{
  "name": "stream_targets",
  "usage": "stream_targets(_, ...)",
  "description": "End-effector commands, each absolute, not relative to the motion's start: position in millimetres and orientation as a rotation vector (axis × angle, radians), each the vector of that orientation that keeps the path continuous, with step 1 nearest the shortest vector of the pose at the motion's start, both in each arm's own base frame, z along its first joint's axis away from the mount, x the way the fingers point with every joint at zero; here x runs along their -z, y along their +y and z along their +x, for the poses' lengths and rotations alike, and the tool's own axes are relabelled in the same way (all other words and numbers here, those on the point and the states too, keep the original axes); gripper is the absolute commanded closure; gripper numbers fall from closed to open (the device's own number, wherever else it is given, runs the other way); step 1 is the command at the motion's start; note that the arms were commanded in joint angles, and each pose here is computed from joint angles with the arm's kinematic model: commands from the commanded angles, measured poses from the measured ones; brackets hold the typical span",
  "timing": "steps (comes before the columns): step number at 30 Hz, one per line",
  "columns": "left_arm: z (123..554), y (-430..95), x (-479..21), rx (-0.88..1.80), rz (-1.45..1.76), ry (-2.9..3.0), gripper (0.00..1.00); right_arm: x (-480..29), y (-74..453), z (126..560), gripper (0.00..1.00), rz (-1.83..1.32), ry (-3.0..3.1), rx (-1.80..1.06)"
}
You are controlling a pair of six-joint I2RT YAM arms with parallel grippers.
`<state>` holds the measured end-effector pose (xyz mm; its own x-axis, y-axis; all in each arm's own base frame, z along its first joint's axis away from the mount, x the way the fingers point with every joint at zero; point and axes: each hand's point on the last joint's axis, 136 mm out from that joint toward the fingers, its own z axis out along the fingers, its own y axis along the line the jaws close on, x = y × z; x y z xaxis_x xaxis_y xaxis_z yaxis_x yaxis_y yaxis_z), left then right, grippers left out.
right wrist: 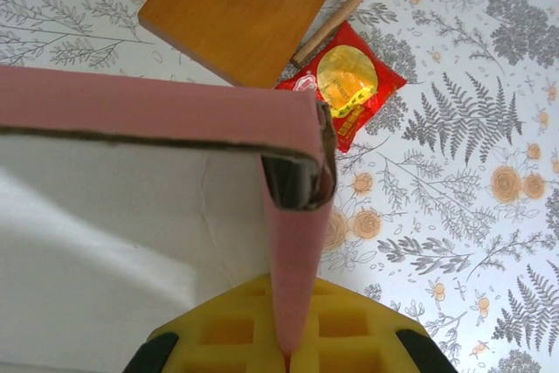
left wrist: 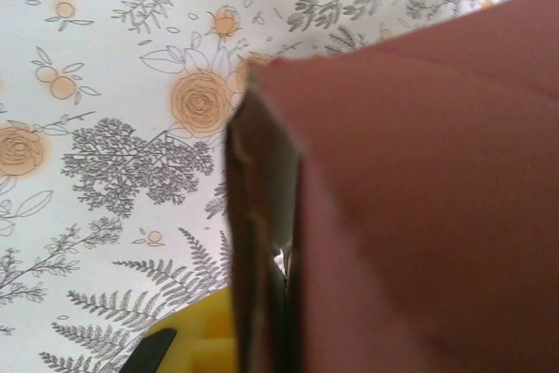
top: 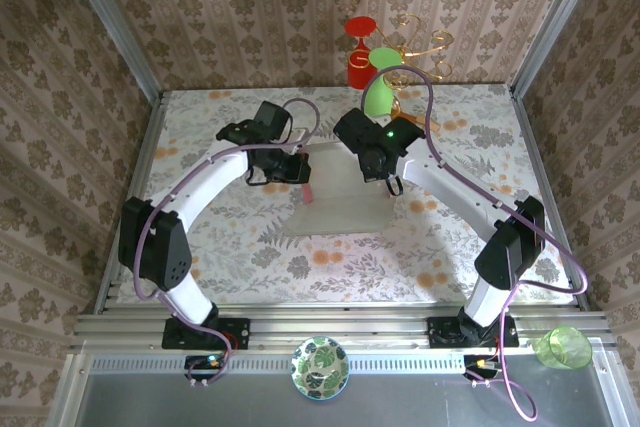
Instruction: Fold the paper box
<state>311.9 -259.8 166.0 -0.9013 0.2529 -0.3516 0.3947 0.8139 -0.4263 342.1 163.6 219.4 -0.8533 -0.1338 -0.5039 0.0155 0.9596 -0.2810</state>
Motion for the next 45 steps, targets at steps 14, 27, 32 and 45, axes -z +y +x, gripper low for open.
stream_targets(14,333.9,-231.0,-143.1,0.274,0.347,2.668,1.0,-196.2,163.8,328.9,1.0,-0.096,2.613,0.504)
stream_targets(27,325.2,-220.1,-124.9,-0.121,0.325,2.644,1.0,-181.2,177.5,328.4,1.0,-0.044,2.589,0.54)
stream_targets(32,324.4,-217.4,-118.4,-0.163,0.32,2.632,1.0,-175.5,180.7,327.1,1.0,-0.05,2.61,0.52)
stream_targets(45,325.1,-240.0,-80.2,0.359,0.181,2.657,0.8,-146.4,199.9,329.7,1.0,-0.108,2.642,0.38)
